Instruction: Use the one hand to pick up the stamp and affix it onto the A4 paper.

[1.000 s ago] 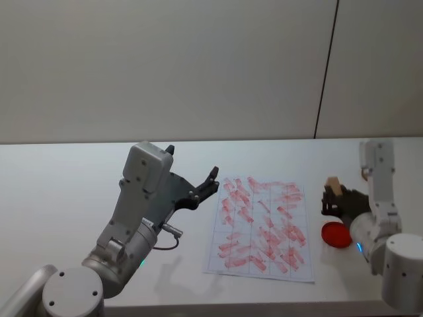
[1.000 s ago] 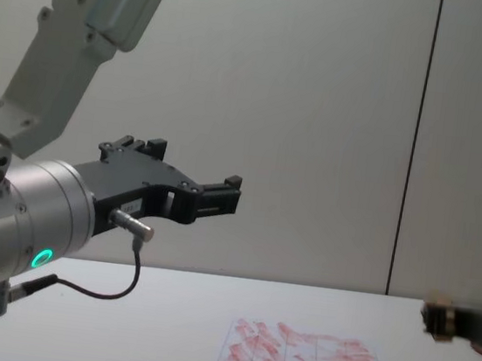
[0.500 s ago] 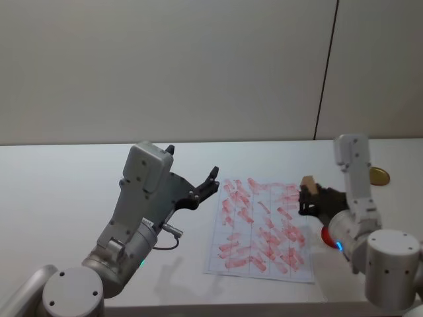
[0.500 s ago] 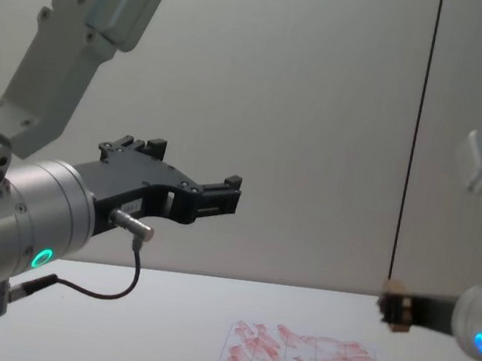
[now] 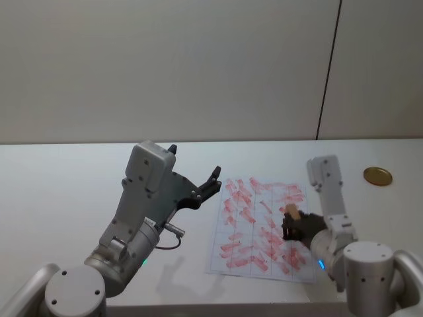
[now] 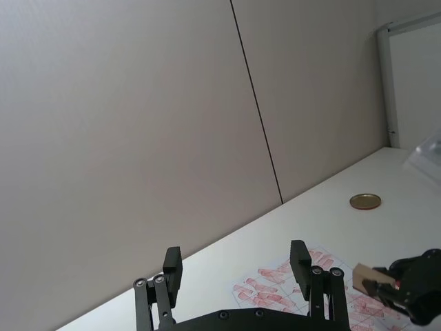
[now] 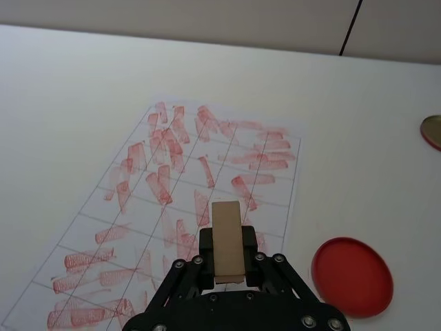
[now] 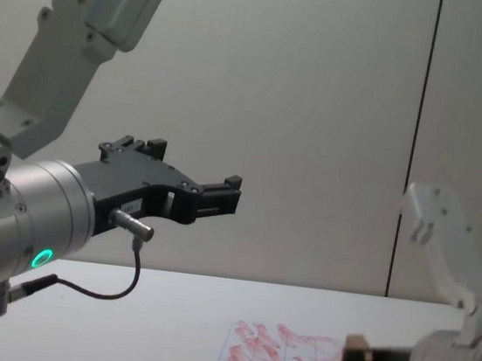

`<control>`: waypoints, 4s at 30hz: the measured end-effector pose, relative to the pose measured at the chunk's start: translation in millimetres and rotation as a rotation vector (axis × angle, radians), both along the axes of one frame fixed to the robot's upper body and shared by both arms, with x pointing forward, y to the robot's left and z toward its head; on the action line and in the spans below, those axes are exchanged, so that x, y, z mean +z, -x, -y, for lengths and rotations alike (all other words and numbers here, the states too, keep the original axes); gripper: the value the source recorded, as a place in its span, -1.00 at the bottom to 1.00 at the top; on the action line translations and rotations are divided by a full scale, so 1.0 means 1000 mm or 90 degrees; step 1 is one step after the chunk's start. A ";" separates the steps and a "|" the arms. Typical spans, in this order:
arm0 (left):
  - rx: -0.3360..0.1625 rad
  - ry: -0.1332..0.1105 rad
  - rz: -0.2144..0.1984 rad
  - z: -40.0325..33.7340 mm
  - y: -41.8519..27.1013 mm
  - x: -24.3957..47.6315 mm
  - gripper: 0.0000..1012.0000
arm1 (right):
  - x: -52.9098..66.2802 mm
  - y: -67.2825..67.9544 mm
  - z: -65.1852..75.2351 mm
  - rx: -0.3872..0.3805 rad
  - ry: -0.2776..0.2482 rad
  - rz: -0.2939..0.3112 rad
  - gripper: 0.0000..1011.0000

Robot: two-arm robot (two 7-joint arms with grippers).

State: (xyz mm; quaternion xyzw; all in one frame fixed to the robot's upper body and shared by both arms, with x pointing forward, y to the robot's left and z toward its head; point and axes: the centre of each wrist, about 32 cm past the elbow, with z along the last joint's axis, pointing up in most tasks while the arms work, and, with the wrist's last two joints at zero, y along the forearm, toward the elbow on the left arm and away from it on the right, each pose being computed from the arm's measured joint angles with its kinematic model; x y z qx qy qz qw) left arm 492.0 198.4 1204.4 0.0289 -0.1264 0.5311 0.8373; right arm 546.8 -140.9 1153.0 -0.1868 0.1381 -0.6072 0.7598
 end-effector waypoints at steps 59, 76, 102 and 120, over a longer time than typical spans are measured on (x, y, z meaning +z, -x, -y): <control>0.000 0.000 0.000 0.0000 0.0000 0.0000 0.96 | -0.041 -0.010 -0.012 -0.005 -0.001 -0.093 -0.57; 0.000 0.000 0.000 0.0000 0.0000 0.0000 0.96 | -0.032 -0.013 -0.014 -0.008 0.000 -0.110 -0.57; 0.000 0.000 0.000 0.0000 0.0000 0.0000 0.96 | 0.024 -0.005 -0.008 -0.018 -0.060 0.004 -0.57; 0.000 0.000 0.000 0.0000 0.0000 0.0000 0.96 | 0.044 -0.002 0.019 -0.087 -0.054 0.051 -0.57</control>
